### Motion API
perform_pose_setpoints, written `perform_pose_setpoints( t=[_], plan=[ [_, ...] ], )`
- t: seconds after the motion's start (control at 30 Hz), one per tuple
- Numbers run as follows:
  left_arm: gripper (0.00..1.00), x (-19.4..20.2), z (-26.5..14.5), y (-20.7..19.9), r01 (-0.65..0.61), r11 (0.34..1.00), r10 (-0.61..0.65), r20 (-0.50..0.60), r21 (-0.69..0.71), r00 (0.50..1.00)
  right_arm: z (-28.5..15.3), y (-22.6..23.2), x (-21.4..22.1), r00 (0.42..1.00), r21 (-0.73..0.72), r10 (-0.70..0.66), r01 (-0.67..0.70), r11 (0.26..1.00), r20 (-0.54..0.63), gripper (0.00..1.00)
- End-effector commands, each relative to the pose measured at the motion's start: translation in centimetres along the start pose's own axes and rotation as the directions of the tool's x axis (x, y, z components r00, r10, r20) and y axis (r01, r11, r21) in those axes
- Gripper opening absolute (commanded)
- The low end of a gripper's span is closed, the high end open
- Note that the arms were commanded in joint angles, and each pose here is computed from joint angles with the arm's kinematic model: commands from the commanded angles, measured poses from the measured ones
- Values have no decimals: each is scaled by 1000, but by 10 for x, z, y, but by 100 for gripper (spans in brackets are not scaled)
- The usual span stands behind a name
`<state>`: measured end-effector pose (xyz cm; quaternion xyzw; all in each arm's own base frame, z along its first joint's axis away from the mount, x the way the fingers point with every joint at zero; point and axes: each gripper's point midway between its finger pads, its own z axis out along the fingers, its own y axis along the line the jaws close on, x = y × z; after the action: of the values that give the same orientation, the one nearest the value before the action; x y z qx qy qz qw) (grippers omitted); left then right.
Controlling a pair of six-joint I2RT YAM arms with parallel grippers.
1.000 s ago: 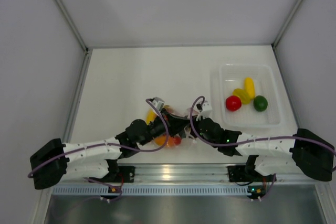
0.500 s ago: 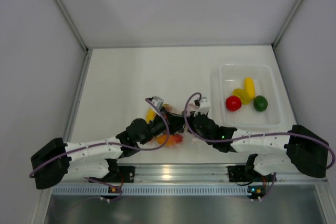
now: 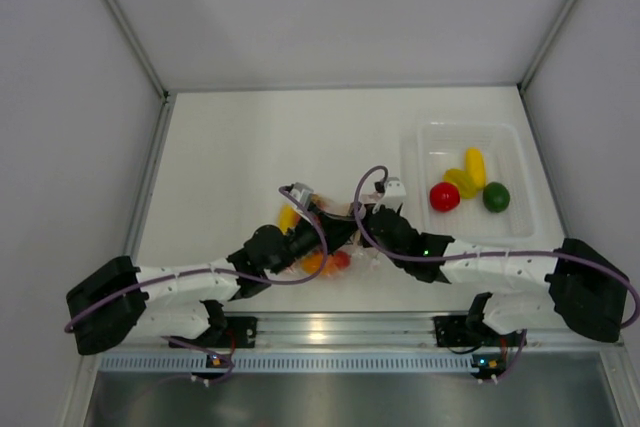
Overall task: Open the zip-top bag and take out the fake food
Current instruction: Pick up the fake fruit from the zipper food storage bag.
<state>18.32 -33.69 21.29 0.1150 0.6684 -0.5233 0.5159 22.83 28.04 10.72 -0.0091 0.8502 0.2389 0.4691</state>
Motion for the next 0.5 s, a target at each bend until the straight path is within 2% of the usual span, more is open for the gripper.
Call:
perform_pose_setpoints(
  t=[0.0, 0.1, 0.2, 0.27, 0.37, 0.47],
  plan=[
    [0, 31, -12, 36, -29, 992, 20, -75, -121, 997, -19, 41, -64, 984, -182, 108, -81, 980, 145, 35],
    [0, 33, -13, 44, -26, 987, 16, -69, -157, 997, -30, 50, -66, 982, -285, 122, -76, 955, 146, 35],
    [0, 36, -12, 46, -26, 986, 13, -79, -164, 997, -33, 51, -68, 984, -310, 116, -69, 948, 135, 35],
    [0, 36, -10, 47, -24, 985, 11, -76, -172, 997, -32, 55, -63, 990, -333, 71, -27, 943, 120, 35],
    [0, 31, -12, 53, -12, 978, 3, -46, -208, 999, -36, 75, -53, 994, -447, -20, 66, 892, 107, 34],
    [0, 23, -17, 61, 5, 967, -6, -1, -253, 1000, -36, 74, -44, 992, -465, -72, 111, 878, 101, 31]
  ],
)
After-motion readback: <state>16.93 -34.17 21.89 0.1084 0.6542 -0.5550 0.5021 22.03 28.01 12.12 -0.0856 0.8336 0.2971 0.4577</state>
